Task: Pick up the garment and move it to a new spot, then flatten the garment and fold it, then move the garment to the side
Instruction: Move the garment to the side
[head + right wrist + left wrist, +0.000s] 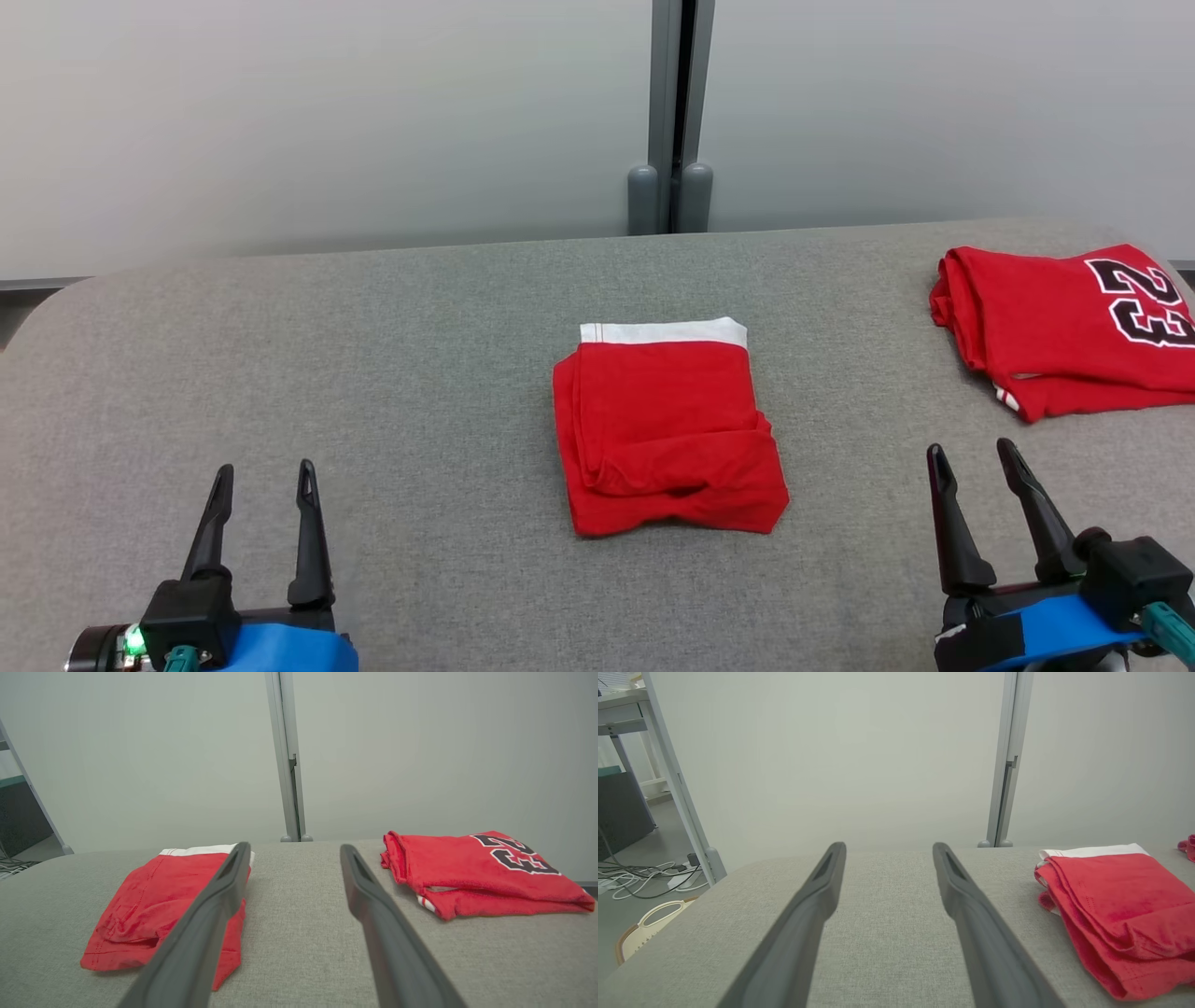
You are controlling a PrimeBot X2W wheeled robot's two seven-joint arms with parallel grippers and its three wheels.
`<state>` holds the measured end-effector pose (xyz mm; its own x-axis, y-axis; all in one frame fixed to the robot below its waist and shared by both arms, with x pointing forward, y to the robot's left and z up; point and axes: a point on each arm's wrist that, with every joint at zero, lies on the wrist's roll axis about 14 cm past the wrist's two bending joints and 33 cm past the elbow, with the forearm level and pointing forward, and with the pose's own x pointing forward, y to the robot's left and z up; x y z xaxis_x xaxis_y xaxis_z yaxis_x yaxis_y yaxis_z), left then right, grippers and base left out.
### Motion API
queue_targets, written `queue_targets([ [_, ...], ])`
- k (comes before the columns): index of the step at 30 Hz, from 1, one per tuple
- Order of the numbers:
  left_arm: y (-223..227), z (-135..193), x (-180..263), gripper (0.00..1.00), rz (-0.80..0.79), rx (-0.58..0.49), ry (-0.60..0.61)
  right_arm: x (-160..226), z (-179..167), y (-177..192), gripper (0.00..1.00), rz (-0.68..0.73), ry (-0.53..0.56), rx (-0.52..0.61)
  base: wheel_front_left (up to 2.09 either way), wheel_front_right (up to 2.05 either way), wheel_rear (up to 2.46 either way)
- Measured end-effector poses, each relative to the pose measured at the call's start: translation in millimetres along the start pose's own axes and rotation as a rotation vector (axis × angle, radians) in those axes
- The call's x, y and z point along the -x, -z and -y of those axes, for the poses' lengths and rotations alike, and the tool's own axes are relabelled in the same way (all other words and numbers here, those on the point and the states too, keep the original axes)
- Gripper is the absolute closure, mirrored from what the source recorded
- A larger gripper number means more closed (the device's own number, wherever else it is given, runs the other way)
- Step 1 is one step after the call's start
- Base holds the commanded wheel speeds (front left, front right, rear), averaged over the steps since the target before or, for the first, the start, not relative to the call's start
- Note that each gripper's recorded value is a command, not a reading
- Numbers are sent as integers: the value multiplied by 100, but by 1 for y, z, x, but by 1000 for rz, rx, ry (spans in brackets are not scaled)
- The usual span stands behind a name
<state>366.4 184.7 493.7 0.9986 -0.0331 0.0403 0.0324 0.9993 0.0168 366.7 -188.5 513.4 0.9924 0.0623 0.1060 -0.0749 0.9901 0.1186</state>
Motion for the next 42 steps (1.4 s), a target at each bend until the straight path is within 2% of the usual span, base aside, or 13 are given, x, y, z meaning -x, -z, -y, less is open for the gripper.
queue_targets([
  [30, 5, -5, 5, 0, -15, -3, -17, 0, -4, 17, 0, -50, -2, 1, 0, 0, 0],
  [34, 7, -4, 4, 0, -21, 0, -17, -16, -10, 11, 0, -33, -36, 25, 0, 0, 0],
  [42, 8, -7, -5, 0, -22, 4, -28, -76, -43, -3, 0, -14, -154, 54, 0, 0, 0],
])
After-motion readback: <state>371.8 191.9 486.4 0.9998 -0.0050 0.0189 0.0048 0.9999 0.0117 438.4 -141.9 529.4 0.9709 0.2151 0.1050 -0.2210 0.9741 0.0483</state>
